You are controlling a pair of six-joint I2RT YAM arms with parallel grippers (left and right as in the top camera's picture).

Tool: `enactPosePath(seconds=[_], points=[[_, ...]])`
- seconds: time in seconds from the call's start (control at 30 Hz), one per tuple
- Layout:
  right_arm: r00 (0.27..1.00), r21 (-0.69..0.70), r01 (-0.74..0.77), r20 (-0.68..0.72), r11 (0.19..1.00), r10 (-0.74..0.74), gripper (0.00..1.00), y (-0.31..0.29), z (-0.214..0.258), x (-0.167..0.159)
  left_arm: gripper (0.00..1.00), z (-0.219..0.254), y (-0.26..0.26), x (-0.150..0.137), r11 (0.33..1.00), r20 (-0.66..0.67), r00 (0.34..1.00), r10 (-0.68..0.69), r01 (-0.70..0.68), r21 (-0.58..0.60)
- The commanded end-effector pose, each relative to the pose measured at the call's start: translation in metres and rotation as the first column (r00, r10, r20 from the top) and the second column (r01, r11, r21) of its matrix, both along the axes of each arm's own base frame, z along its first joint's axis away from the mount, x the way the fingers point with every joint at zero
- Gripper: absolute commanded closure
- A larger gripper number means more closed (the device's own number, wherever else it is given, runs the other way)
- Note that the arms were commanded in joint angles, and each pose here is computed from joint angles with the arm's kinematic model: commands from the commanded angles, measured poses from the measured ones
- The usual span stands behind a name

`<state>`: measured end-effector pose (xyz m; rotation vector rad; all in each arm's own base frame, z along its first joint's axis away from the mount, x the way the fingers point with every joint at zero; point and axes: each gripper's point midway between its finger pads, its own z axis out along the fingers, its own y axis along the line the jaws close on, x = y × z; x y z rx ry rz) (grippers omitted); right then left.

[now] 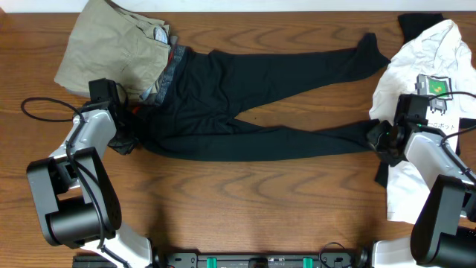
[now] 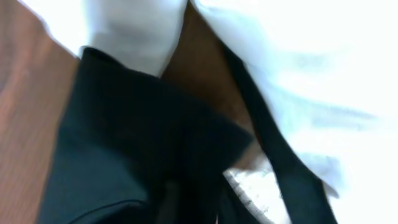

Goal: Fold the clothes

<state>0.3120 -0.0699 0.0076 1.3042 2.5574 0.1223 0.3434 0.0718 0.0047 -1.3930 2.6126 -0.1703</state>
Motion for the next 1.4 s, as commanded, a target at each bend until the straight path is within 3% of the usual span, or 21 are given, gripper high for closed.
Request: enactPosePath(seconds=[0.0, 0.3, 0.6, 0.8, 1.37], points=[[0.999, 0.007, 0.035, -0.042, 0.999, -0.034, 0.99, 0.000, -0.008, -0.010, 0.94, -0.005, -0.003, -0.005, 1.000, -0.023, 1.000, -0.003, 0.003, -0.007], [0.999, -0.009, 0.053, -0.006, 0.999, -0.054, 0.99, -0.014, 0.017, -0.014, 0.94, 0.021, -0.005, -0.014, 0.998, -0.007, 0.999, -0.054, 0.054, 0.011], [0.979, -0.074, 0.129, 0.170, 0.989, -0.115, 0.99, -0.046, 0.106, -0.034, 0.94, 0.119, -0.004, -0.029, 0.995, 0.201, 0.978, -0.051, 0.032, 0.093], [0.961, -0.120, 0.152, 0.249, 0.981, -0.119, 0.99, -0.054, 0.159, -0.055, 0.94, 0.155, -0.001, -0.051, 0.988, 0.260, 0.965, -0.048, 0.009, 0.152], [0.983, -0.156, 0.088, 0.176, 0.984, -0.060, 0.99, -0.047, 0.211, -0.092, 0.94, 0.190, 0.005, -0.120, 0.964, 0.244, 0.970, -0.020, -0.047, 0.263]])
